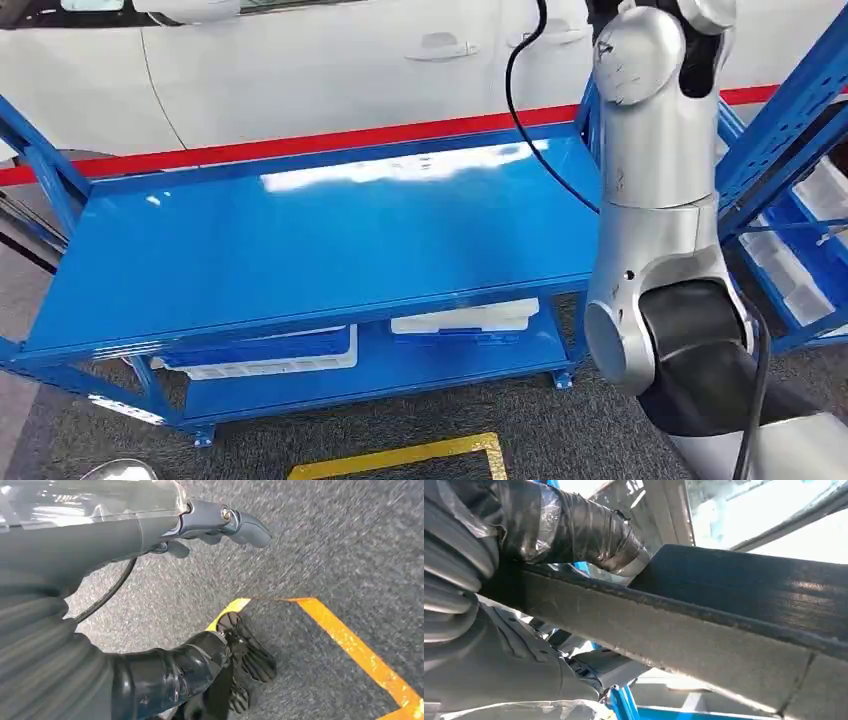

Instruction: Take the parts from the cabinet and place them on the table.

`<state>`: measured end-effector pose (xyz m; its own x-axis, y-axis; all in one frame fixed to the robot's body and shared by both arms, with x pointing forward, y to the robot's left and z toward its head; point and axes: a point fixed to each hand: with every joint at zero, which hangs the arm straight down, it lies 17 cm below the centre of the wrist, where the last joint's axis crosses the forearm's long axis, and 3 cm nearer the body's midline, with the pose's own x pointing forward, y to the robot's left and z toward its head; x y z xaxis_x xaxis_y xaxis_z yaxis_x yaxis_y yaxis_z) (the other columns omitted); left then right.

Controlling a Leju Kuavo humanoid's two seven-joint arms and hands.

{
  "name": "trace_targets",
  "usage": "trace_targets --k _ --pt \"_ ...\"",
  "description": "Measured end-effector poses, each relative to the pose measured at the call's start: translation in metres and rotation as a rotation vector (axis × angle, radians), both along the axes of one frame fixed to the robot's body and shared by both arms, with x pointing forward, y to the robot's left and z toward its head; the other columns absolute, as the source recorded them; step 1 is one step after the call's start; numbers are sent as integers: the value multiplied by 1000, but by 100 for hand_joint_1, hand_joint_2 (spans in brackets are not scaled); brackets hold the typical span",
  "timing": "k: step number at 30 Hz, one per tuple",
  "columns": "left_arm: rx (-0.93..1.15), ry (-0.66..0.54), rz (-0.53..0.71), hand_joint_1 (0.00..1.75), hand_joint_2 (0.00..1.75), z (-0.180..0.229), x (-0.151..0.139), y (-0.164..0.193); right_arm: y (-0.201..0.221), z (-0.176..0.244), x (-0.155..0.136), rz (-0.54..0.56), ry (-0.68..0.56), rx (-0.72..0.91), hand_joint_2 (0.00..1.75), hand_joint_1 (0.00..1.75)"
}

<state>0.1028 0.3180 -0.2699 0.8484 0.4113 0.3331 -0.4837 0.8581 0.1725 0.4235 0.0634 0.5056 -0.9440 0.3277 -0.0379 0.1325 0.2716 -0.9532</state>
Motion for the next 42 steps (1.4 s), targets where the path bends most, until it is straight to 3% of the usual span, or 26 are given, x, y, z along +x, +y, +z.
trace_targets --k 9,19,34,42 --pt "-13 2 -2 0 175 0 1 -7 -1 -4 3 -3 10 -14 175 175" --pt "-28 -3 -2 0 175 0 4 -15 29 -17 -2 5 -8 -146 175 175" --pt "-24 15 3 0 175 0 5 -15 37 -10 11 -36 -24 -195 175 175" --pt "-31 0 -3 0 175 1 7 -19 36 -37 26 -55 0 -307 175 175"
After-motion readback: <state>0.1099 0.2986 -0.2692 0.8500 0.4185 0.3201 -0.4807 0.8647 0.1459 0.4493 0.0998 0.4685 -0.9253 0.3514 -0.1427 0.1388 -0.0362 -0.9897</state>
